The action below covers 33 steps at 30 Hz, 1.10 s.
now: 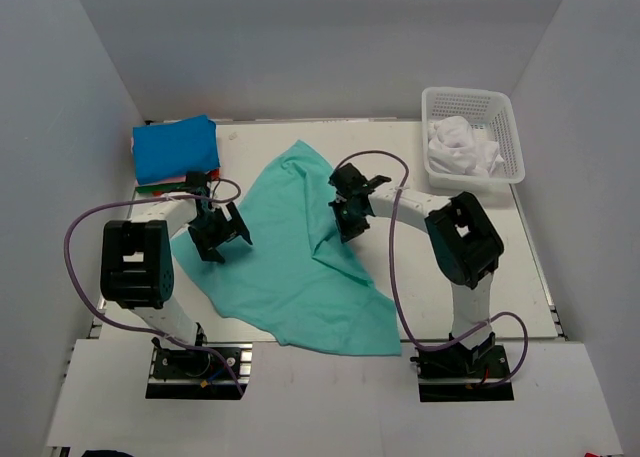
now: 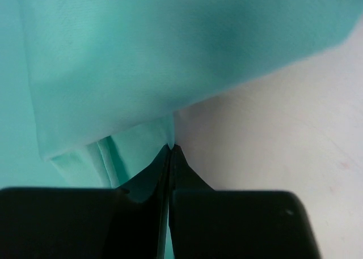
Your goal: Fold and stack the t-shirts
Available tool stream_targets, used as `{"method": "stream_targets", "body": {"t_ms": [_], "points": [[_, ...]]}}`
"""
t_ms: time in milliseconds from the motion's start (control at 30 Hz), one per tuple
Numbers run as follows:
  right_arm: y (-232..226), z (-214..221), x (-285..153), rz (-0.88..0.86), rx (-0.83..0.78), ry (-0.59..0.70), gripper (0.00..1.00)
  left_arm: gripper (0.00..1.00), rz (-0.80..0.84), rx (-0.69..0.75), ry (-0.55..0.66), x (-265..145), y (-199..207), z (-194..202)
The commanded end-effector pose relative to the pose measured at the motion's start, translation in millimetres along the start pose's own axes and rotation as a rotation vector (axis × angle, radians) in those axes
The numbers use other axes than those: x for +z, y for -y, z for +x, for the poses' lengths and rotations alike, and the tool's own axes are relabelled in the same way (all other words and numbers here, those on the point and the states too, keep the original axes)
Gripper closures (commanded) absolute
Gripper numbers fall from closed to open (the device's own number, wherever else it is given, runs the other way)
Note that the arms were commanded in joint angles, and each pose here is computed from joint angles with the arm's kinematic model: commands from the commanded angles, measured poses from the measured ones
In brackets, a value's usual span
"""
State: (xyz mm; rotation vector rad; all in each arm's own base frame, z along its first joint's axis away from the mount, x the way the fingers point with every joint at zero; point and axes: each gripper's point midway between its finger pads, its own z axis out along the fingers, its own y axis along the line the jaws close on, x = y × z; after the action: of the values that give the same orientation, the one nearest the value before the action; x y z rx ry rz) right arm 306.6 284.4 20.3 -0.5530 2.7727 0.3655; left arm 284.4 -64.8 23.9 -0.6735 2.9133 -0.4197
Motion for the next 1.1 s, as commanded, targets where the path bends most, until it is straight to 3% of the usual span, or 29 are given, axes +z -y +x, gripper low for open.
{"method": "stream_targets", "body": {"t_ms": [0, 267, 600, 733, 933, 967, 1067], "points": [[37, 18, -20, 0.145, 0.105, -0.013, 1.00, 0.00, -0.162, -0.073, -0.065, 11, -35, 21], [100, 57, -56, 0.380, 0.370, -0.010, 1.00, 0.00, -0.271, -0.107, -0.188, 27, -61, 48], [155, 91, -86, 0.537, 0.502, -0.013, 1.00, 0.00, -0.327, -0.090, -0.219, 32, -71, 49], [160, 88, -92, 0.519, 0.475, -0.001, 0.73, 0.00, -0.330, -0.078, -0.207, 33, -70, 42], [121, 31, -89, 0.240, 0.376, 0.144, 0.63, 0.00, -0.275, -0.060, -0.199, 32, -56, 31], [117, 19, -92, 0.219, 0.373, 0.172, 0.57, 0.00, -0.270, -0.037, -0.194, 32, -53, 29], [96, -4, -83, 0.100, 0.325, 0.170, 0.50, 0.00, -0.258, -0.011, -0.176, 30, -49, 21]]}}
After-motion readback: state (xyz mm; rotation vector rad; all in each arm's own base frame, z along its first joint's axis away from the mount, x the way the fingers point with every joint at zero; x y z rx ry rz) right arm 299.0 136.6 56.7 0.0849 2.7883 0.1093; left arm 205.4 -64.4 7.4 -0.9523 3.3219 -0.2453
